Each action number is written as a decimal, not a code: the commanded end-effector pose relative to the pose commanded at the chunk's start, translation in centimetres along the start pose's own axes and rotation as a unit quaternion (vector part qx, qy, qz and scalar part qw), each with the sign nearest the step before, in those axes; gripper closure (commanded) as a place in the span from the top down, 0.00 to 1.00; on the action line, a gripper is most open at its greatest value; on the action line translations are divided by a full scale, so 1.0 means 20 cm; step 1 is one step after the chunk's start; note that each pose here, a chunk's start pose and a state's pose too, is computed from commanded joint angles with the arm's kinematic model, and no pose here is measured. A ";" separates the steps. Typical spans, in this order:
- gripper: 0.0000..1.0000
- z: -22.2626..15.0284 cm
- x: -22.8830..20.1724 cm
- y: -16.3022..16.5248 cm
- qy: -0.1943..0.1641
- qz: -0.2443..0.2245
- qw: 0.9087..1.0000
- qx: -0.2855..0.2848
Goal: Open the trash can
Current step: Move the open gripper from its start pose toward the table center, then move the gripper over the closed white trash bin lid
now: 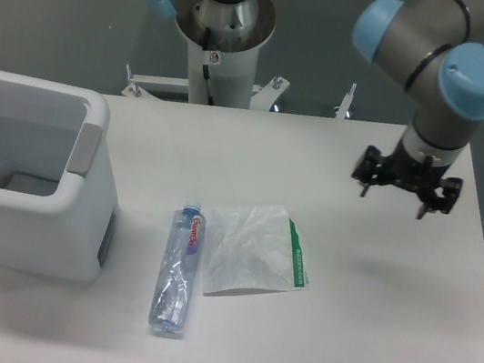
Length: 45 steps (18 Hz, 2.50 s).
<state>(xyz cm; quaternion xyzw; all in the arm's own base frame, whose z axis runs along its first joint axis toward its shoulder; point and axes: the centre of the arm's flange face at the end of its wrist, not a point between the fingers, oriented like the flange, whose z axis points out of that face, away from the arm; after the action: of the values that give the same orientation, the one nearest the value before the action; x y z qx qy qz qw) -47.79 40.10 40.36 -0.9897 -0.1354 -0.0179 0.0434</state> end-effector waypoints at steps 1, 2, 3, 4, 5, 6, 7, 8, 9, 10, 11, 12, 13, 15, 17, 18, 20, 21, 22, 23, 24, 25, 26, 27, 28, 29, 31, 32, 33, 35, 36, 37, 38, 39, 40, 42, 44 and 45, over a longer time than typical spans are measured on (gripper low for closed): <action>1.00 -0.05 0.06 -0.03 0.004 -0.010 1.000 0.012; 1.00 -0.10 0.14 -0.05 0.006 -0.017 1.000 0.024; 1.00 -0.15 0.21 -0.07 0.006 -0.020 0.999 0.036; 1.00 -0.19 0.25 -0.08 0.009 -0.020 0.999 0.045; 1.00 -0.21 0.29 -0.09 0.013 -0.023 0.998 0.054; 1.00 -0.23 0.30 -0.08 0.015 -0.029 0.998 0.058; 1.00 -0.20 0.32 -0.10 0.018 -0.030 0.998 0.056; 1.00 -0.14 0.34 -0.12 0.024 -0.029 0.998 0.050; 1.00 -0.05 0.34 -0.12 0.035 -0.028 0.998 0.039; 1.00 0.01 0.36 -0.15 0.043 -0.024 0.998 0.031; 1.00 0.03 0.39 -0.16 0.046 -0.020 0.998 0.028; 1.00 0.08 0.40 -0.20 0.056 -0.030 0.998 0.025; 1.00 0.08 0.40 -0.22 0.074 -0.040 0.996 0.039; 1.00 0.08 0.38 -0.21 0.076 -0.045 0.995 0.040; 1.00 0.07 0.38 -0.21 0.078 -0.046 0.995 0.044; 1.00 0.07 0.38 -0.21 0.082 -0.047 0.994 0.048; 1.00 0.06 0.38 -0.21 0.083 -0.048 0.994 0.050; 1.00 0.05 0.38 -0.21 0.084 -0.048 0.994 0.052; 1.00 0.05 0.38 -0.21 0.089 -0.050 0.993 0.058; 1.00 0.02 0.39 -0.23 0.106 -0.051 0.990 0.077; 1.00 -0.01 0.41 -0.25 0.116 -0.054 0.988 0.089; 1.00 -0.05 0.43 -0.27 0.122 -0.068 0.985 0.099; 1.00 -0.08 0.44 -0.28 0.121 -0.078 0.984 0.102; 1.00 -0.11 0.45 -0.30 0.121 -0.083 0.984 0.106; 1.00 -0.14 0.47 -0.31 0.125 -0.086 0.982 0.113; 1.00 -0.19 0.51 -0.33 0.131 -0.084 0.980 0.125; 1.00 -0.29 0.60 -0.33 0.138 -0.088 0.976 0.144; 1.00 -0.33 0.69 -0.33 0.140 -0.086 0.976 0.145; 1.00 -0.33 0.76 -0.35 0.142 -0.082 0.976 0.143; 1.00 -0.34 0.89 -0.38 0.146 -0.070 0.977 0.140; 1.00 -0.34 0.96 -0.40 0.147 -0.065 0.978 0.136; 1.00 -0.35 1.06 -0.41 0.148 -0.058 0.978 0.133; 1.00 -0.35 1.10 -0.40 0.149 -0.058 0.978 0.131; 1.00 -0.36 1.15 -0.38 0.150 -0.055 0.978 0.130; 1.00 -0.37 1.19 -0.36 0.151 -0.051 0.979 0.130; 1.00 -0.38 1.25 -0.33 0.152 -0.044 0.979 0.130; 1.00 -0.38 1.27 -0.31 0.152 -0.043 0.979 0.130; 1.00 -0.37 1.27 -0.31 0.152 -0.044 0.979 0.129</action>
<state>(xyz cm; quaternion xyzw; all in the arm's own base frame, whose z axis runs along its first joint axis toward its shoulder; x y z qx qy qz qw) -25.27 52.14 49.45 -0.9545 -0.1716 -0.1529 0.1901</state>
